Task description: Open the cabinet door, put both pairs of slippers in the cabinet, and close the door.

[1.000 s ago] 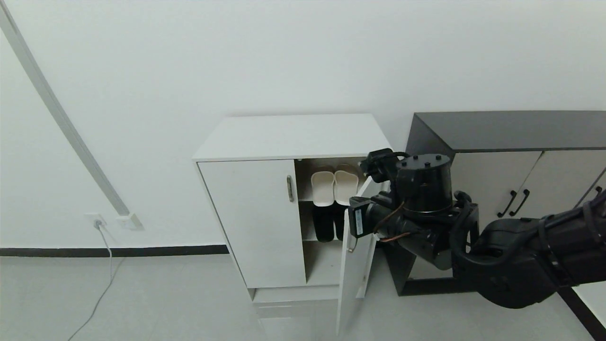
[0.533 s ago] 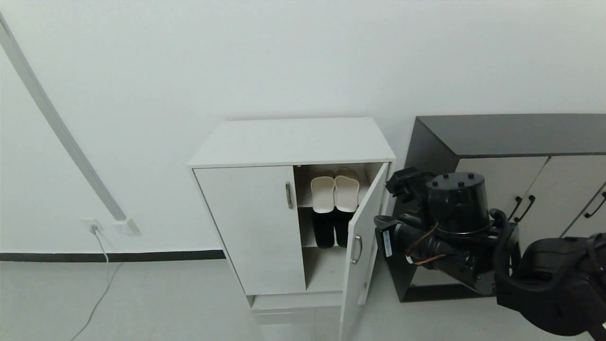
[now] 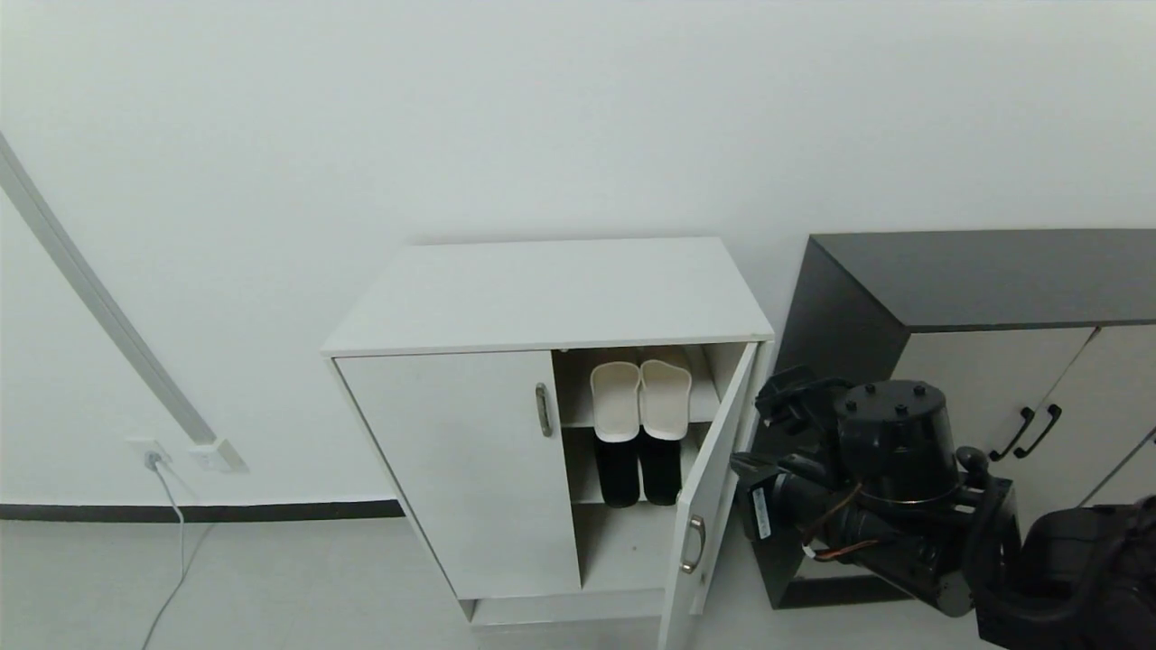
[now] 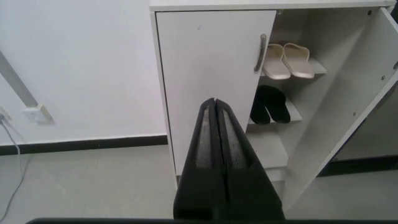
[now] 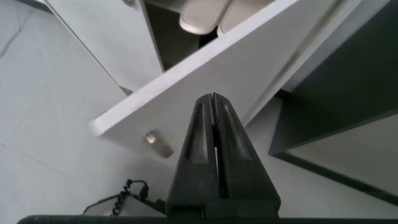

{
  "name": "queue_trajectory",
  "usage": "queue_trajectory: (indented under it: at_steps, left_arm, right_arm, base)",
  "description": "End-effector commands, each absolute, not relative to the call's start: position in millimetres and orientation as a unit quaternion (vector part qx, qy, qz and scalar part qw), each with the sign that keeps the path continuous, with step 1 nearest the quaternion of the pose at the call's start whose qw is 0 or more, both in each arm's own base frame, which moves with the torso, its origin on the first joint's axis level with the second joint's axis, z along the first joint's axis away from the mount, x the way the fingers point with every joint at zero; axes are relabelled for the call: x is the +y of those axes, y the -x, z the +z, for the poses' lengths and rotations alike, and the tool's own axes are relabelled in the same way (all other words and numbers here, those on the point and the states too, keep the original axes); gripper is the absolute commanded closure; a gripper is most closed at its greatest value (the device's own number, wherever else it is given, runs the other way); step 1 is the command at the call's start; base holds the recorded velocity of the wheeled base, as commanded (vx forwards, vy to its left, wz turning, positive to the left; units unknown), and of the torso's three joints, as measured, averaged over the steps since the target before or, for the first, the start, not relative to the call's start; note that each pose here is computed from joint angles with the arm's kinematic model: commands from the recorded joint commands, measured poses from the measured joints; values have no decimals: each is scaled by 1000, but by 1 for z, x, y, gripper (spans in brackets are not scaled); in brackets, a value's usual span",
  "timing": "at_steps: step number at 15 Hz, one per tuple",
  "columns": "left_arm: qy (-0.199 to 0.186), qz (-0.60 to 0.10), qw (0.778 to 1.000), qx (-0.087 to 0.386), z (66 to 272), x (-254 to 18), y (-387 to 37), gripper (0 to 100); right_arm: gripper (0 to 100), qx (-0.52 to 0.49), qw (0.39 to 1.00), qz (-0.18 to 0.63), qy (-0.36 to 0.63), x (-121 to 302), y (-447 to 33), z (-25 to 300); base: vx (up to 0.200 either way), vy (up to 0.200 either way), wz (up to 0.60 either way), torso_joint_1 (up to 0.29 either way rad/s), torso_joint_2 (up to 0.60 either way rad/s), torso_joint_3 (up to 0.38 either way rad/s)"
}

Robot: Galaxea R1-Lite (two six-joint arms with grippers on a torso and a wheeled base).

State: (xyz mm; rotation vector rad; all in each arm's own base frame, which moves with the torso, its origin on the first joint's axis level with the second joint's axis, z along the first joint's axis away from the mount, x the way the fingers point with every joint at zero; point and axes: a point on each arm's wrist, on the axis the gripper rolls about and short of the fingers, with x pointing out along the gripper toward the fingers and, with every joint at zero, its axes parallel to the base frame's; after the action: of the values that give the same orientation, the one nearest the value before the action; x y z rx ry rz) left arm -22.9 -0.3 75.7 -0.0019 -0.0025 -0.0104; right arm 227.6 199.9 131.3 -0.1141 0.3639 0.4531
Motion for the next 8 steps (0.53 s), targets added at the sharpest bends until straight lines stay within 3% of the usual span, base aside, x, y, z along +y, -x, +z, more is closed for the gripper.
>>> queue_trajectory:
  at_steps: [1, 8]
  left_arm:
    - [2, -5, 1000, -1, 76, 0, 23, 100]
    - [3, -5, 1000, -1, 76, 0, 23, 100]
  right_arm:
    - [100, 190, 954, 225, 61, 205, -232, 123]
    - [100, 188, 954, 232, 39, 221, -249, 108]
  base:
    - [0, 0, 0, 0, 0, 0]
    - [0, 0, 0, 0, 0, 0]
